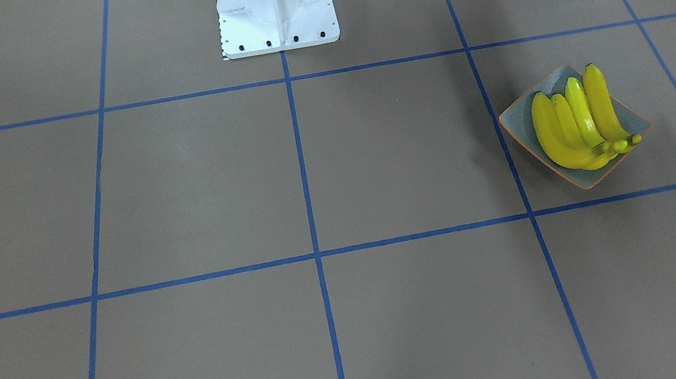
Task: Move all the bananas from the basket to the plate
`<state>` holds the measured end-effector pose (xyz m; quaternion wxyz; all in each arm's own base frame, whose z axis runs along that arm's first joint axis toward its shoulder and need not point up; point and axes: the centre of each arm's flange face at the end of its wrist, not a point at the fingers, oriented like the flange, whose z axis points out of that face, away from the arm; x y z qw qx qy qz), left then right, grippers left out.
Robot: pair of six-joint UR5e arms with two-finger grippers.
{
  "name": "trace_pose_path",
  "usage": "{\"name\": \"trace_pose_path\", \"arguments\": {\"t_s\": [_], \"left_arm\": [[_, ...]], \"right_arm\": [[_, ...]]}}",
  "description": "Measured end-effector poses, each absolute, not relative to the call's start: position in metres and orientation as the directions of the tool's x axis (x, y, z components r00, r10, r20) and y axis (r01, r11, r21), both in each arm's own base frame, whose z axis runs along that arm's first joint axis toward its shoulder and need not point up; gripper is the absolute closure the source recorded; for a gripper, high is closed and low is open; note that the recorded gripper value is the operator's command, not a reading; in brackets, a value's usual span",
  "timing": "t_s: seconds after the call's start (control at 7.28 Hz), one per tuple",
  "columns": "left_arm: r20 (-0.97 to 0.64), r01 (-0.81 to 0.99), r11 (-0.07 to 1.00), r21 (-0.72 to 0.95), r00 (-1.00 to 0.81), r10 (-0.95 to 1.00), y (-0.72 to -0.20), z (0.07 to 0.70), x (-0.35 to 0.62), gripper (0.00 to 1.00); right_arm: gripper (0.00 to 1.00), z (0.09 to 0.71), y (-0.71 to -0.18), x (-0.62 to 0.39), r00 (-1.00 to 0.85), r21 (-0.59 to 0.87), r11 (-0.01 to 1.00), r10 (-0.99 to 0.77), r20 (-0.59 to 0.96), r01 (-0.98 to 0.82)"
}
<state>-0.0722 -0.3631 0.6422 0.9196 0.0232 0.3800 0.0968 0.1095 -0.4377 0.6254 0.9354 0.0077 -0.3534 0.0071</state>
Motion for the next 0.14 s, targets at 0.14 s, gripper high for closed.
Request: {"name": "trace_pose_path", "arguments": {"t_s": [0.14], "left_arm": [[-0.694, -0.160, 0.980, 0.120, 0.692, 0.198, -0.3637, 0.6405, -0.0722, 0.00]], "right_arm": [[0.00, 0.6264, -0.4366, 0.1094, 0.750, 0.007, 1.000, 0.009, 0.662, -0.019]]}}
